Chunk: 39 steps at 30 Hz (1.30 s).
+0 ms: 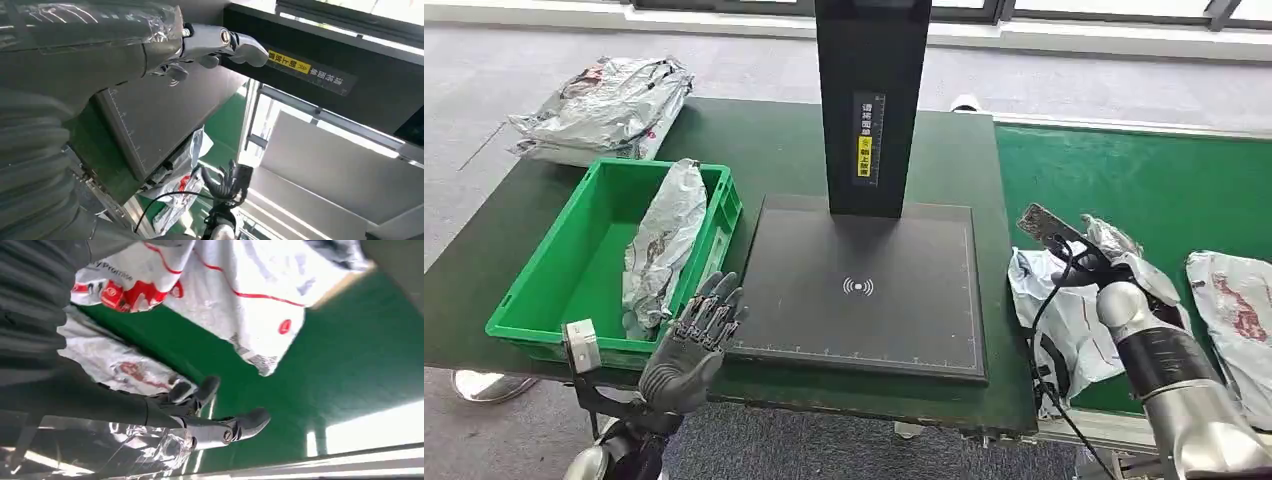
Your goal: Moved the parcel from conveyor to table for the left to box.
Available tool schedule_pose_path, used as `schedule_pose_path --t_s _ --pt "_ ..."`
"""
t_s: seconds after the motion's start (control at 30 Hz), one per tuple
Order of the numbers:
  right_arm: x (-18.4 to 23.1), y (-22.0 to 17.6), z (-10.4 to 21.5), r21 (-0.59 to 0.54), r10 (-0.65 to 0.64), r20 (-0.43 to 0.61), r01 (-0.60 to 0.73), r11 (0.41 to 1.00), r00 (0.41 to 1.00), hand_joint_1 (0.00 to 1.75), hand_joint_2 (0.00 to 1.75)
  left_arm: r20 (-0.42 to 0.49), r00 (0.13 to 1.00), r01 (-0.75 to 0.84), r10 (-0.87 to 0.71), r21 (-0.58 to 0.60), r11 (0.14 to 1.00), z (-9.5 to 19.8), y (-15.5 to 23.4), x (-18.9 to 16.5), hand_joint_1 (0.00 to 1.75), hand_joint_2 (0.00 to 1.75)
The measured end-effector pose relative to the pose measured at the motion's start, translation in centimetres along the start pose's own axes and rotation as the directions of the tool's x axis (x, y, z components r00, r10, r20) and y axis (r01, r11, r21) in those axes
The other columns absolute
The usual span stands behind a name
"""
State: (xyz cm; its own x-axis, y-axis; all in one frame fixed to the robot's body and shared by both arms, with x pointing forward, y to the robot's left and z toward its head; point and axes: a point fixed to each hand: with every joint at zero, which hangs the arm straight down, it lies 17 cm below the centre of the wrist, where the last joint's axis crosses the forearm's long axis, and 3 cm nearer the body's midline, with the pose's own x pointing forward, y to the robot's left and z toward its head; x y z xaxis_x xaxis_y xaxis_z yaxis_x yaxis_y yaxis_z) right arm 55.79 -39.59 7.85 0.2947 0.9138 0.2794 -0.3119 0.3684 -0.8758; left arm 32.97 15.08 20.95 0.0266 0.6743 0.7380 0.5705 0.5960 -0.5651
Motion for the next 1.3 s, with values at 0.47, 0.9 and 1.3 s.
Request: schedule_pose_path --t_s 0.47,0.9,1.3 --pt "-3.0 3.9 0.3 0.091 0.129 -0.055 -0.124 0.988 0.990 0.00 1.75 -0.010 1.000 -0.004 0.004 -0.006 1.000 -0.3 0.5 -0.4 0.00 1.75" --pt "-4.6 11.1 1.8 0.314 0.239 0.005 -0.229 0.921 0.971 0.00 1.75 -0.021 1.000 -0.005 0.005 -0.034 0.999 -1.2 0.7 -0.8 0.00 1.75" --pt "-4.2 13.8 2.4 0.370 0.240 0.029 -0.233 0.899 0.970 1.75 1.75 -0.032 0.999 -0.014 0.013 -0.033 0.999 -1.2 1.0 -1.4 0.00 1.75"
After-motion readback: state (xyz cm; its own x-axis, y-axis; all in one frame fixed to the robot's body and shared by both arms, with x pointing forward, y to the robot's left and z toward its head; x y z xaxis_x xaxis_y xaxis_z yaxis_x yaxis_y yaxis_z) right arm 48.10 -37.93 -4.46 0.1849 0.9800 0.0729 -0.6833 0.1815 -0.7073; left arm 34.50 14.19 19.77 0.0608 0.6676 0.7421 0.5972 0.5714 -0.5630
